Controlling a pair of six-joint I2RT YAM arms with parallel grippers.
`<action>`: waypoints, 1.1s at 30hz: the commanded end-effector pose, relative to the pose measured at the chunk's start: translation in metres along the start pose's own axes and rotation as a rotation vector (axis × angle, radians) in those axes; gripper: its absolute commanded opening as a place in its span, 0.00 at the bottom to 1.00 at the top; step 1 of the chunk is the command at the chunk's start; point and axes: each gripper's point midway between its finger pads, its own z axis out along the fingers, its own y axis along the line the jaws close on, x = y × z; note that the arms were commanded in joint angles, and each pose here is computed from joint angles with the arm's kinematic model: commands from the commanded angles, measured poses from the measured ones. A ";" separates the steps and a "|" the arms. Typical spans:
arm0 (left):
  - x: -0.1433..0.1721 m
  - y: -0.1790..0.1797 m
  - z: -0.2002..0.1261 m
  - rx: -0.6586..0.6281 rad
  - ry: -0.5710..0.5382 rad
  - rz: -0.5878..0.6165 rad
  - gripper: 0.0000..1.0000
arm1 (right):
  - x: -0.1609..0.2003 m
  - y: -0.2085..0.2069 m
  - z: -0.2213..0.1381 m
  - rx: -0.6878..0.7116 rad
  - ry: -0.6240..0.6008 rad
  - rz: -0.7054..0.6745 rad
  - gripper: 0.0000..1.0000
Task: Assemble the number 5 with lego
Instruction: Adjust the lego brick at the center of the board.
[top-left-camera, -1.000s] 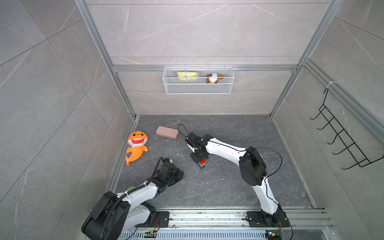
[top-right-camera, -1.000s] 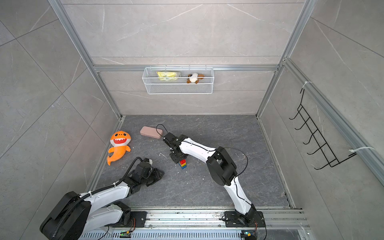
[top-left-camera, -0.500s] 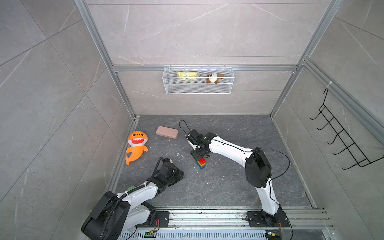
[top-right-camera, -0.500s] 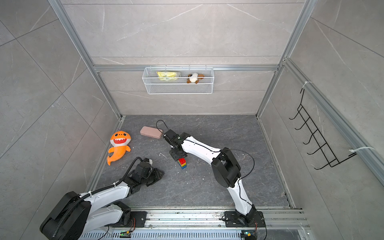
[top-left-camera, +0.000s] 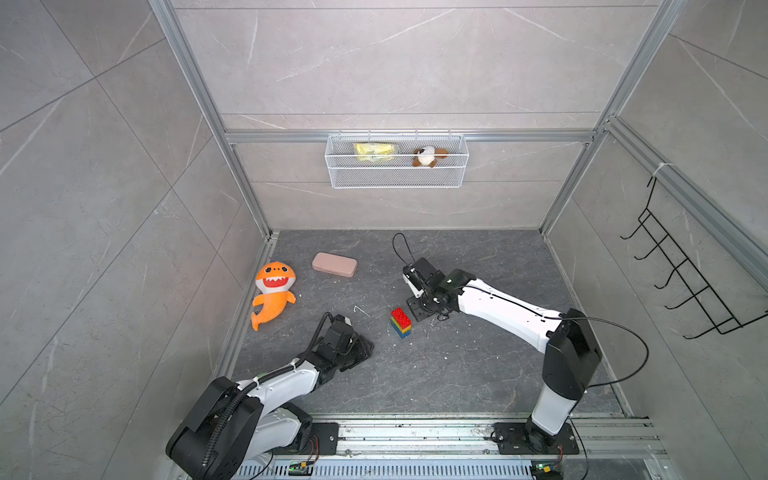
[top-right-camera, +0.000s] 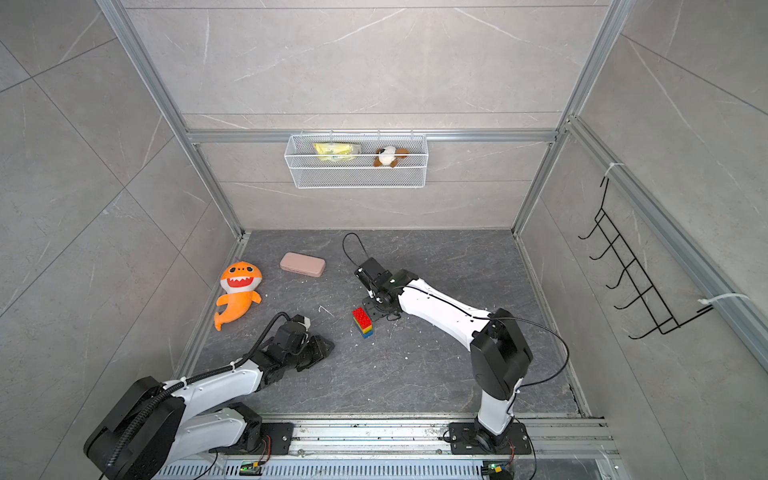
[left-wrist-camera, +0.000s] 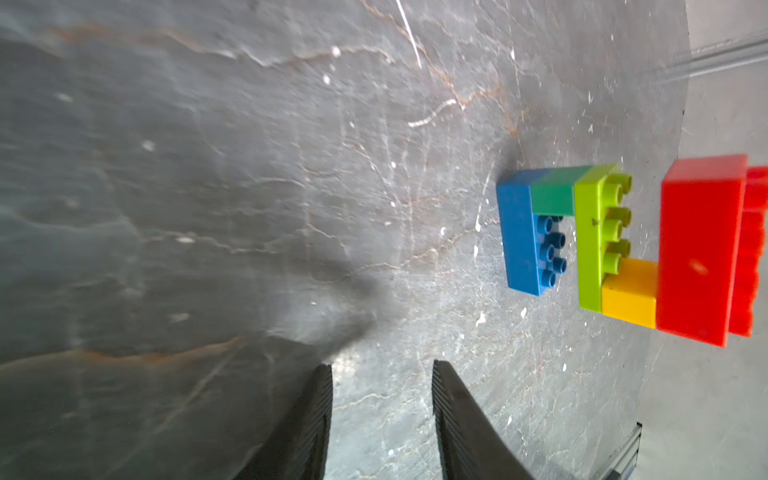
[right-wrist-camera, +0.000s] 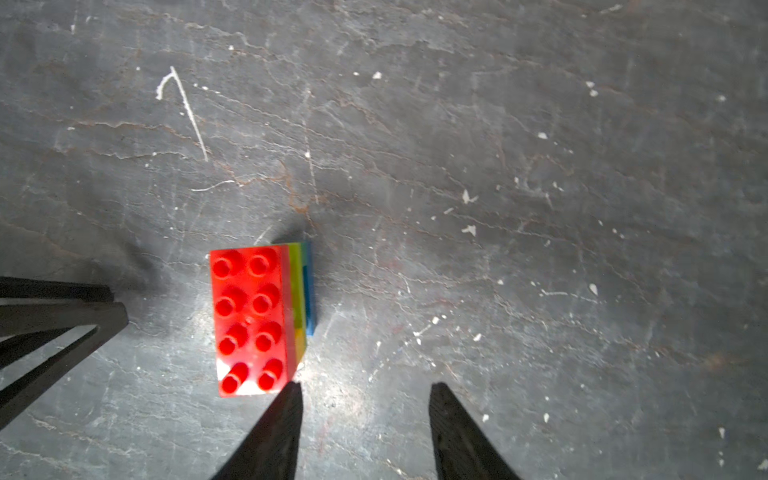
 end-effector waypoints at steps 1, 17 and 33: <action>0.002 -0.016 0.002 0.007 0.019 0.033 0.44 | 0.004 -0.007 0.004 -0.038 -0.037 0.081 0.48; 0.004 -0.036 -0.001 -0.009 0.015 0.079 0.43 | 0.049 0.005 0.082 -0.172 -0.023 0.245 0.41; 0.003 -0.030 -0.004 -0.026 0.000 0.078 0.43 | 0.064 0.017 0.108 -0.229 0.018 0.290 0.38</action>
